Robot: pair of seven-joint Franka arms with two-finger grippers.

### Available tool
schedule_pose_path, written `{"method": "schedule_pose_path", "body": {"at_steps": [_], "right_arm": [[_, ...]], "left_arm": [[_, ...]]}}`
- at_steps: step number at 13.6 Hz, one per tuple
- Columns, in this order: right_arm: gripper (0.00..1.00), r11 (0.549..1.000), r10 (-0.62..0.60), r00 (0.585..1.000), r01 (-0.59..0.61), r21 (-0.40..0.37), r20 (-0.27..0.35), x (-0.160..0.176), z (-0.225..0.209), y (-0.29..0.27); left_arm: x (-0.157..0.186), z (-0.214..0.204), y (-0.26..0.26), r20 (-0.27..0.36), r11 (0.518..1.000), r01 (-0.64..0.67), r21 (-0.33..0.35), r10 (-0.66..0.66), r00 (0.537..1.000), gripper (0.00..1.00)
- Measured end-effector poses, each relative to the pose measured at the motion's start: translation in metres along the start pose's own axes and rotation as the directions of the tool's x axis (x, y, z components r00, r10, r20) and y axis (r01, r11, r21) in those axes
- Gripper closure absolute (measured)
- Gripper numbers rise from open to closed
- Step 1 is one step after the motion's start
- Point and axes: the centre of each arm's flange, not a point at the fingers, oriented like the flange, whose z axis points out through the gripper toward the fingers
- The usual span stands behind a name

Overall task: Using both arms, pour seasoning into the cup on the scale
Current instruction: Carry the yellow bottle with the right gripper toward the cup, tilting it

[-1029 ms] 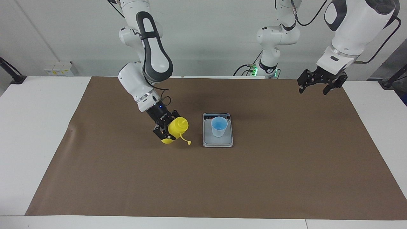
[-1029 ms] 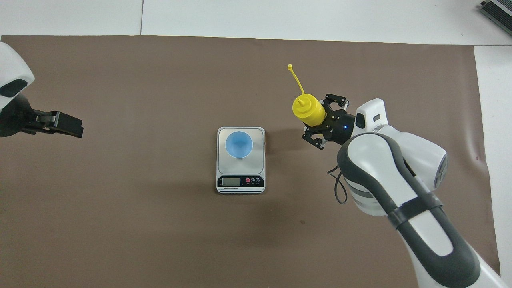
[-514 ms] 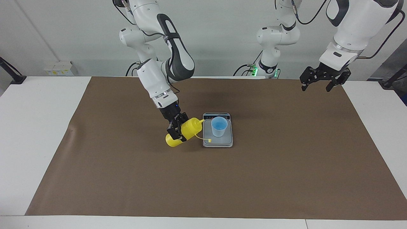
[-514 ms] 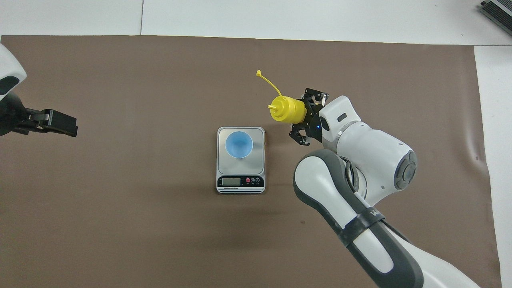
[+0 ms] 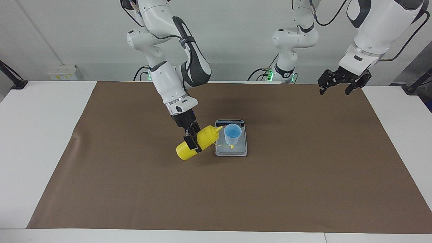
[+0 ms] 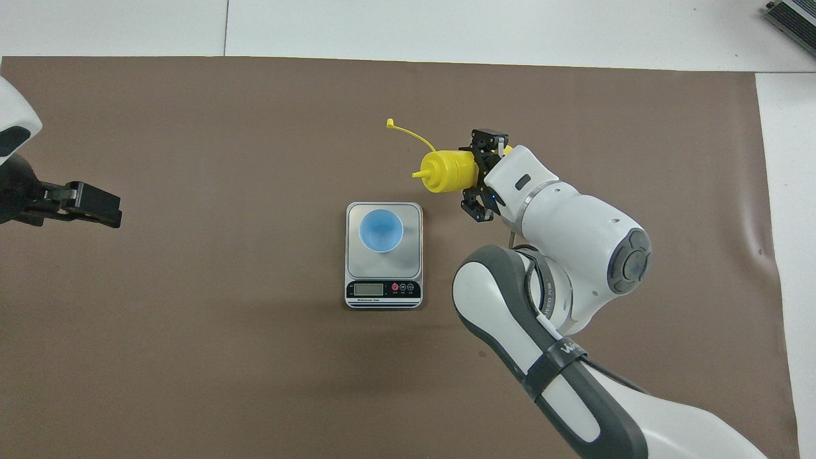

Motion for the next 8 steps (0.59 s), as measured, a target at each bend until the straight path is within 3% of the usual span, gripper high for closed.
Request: {"method": "schedule_pose_path", "body": {"at_steps": [5,8], "right_arm": [[0.53,0.98,-0.197,0.98,0.196,0.02,0.037,0.014,0.002,0.005],[0.53,0.964,-0.262,0.963,0.257,0.07,0.068,0.022,0.004,0.007]], "left_arm": [[-0.004,-0.008,0.002,-0.009,1.0,-0.004,0.001,0.004,1.0,0.0],[-0.007,-0.002,0.002,0.001,1.0,-0.004,0.002,0.004,1.0,0.0]]}}
